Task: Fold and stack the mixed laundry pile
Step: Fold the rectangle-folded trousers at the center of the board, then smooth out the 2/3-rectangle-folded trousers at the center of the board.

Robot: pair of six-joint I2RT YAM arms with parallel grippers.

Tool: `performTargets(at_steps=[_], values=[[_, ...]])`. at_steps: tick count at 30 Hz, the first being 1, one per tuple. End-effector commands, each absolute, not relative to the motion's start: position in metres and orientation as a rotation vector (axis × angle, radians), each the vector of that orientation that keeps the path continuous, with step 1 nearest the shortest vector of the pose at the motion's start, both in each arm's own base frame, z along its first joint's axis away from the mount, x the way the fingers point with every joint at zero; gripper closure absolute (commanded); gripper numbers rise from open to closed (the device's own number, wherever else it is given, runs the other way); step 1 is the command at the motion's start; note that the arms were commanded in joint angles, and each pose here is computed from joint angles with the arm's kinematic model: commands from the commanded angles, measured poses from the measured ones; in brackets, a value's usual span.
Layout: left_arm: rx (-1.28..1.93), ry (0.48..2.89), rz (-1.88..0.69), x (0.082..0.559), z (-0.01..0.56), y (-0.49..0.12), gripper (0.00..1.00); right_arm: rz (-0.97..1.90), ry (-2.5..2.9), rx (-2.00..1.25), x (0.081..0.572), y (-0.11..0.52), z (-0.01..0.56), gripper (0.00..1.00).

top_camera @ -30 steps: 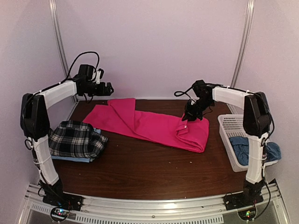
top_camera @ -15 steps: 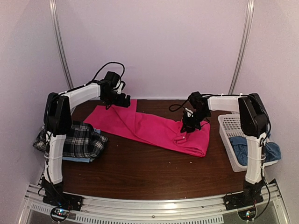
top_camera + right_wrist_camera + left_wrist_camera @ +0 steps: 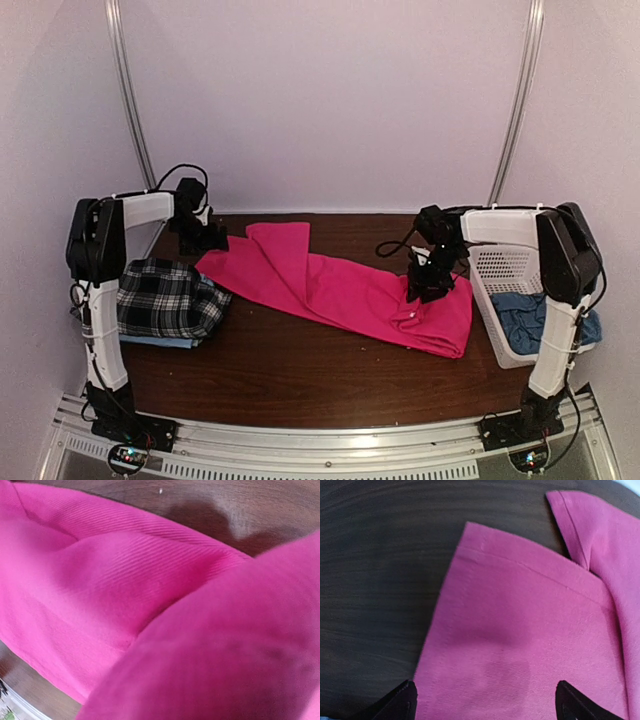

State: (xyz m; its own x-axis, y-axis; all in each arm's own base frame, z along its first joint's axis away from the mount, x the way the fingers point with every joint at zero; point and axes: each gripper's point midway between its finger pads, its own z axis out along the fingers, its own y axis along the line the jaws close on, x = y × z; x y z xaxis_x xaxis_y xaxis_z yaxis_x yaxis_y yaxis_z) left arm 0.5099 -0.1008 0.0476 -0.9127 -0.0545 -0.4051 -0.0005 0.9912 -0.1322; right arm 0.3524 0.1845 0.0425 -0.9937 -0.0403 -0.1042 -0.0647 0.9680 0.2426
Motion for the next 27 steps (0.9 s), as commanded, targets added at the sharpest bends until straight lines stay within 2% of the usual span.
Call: performTargets(at_steps=[1, 3, 4, 7, 12, 20, 27], values=[[0.059, 2.492, -0.439, 0.545, 0.121, -0.119, 0.02, 0.414, 2.946, -0.095, 0.367, 0.191, 0.089, 0.48], [0.118, 2.463, -0.392, 0.553, 0.134, -0.130, 0.02, 0.489, 2.871, -0.109, 0.382, 0.207, 0.116, 0.37], [0.128, 2.459, -0.379, 0.555, 0.137, -0.134, 0.02, 0.522, 2.831, -0.122, 0.390, 0.214, 0.128, 0.35], [0.042, 2.477, -0.375, 0.558, 0.131, -0.130, 0.03, 0.617, 2.698, -0.141, 0.416, 0.239, 0.163, 0.34], [0.092, 2.467, -0.503, 0.550, 0.129, -0.159, 0.07, 0.866, 2.525, -0.146, 0.466, 0.298, 0.185, 0.35], [0.114, 2.516, -0.480, 0.521, 0.123, -0.152, 0.08, 1.175, 2.389, -0.028, 0.529, 0.382, 0.165, 0.39], [0.164, 2.537, -0.410, 0.504, 0.127, -0.142, 0.07, 1.428, 2.353, 0.117, 0.540, 0.440, 0.113, 0.45]])
